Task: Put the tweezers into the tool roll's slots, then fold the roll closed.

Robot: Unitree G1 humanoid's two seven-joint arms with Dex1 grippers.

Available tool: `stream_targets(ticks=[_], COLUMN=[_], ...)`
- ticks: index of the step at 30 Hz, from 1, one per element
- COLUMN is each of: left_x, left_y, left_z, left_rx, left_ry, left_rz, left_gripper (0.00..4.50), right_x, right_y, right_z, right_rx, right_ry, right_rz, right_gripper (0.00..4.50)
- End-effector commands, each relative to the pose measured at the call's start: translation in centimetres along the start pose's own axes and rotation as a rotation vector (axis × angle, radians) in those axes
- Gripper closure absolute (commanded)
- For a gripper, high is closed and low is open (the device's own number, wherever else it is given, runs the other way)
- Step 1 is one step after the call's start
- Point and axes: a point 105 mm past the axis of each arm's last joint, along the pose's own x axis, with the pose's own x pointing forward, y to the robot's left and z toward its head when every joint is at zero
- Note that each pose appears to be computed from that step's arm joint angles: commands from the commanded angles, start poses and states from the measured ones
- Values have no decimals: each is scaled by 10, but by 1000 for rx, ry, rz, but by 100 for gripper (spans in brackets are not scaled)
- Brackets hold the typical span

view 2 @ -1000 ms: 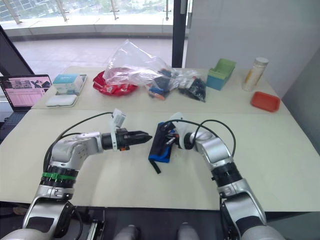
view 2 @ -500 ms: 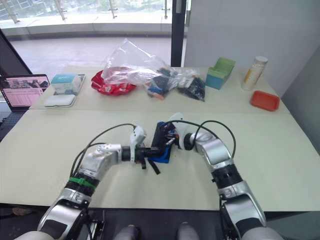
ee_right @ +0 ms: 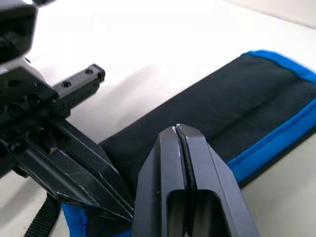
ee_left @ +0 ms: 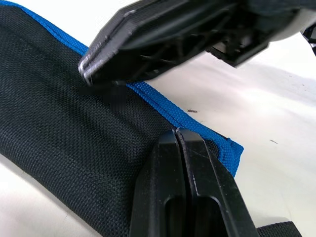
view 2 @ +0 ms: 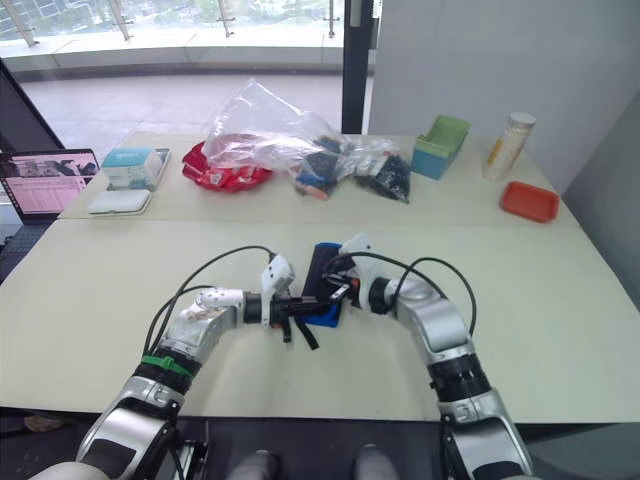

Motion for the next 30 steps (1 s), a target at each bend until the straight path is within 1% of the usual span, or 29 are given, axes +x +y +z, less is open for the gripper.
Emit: stream_targets(ticks=[1,7,10,17,19,22,25,28,30], left_x=[-6,-7,-9,-13,-14,-15,-16,-22,-27], left_y=[2,1,1,2,2,2,4,6,7], left_z=[-35,-32,-33,-31,-30,-30,-29,-21,-11], left_rx=[-77,-69,-65,-61,-62,-62,-74,-80,-69], left_ry=[115,109,109,102,99,98,89,55,18], left_rz=[32,27,28,38,43,47,59,70,75], left_gripper=[444,444,444,444,444,444,444,444,444], right_x=[6,15,20,31,33,35,37,32,23], right_y=[-8,-19,-25,-55,-57,-58,-50,-29,-21], right_z=[-16,-26,-23,-5,-4,-4,2,30,43], right_rx=[37,122,124,141,135,129,108,26,-14], right_ry=[79,142,143,99,96,95,61,-57,-112], right_rz=[-63,-140,-165,-262,-260,-254,-204,-85,-55], right_gripper=[450,450,450,450,450,450,450,450,450])
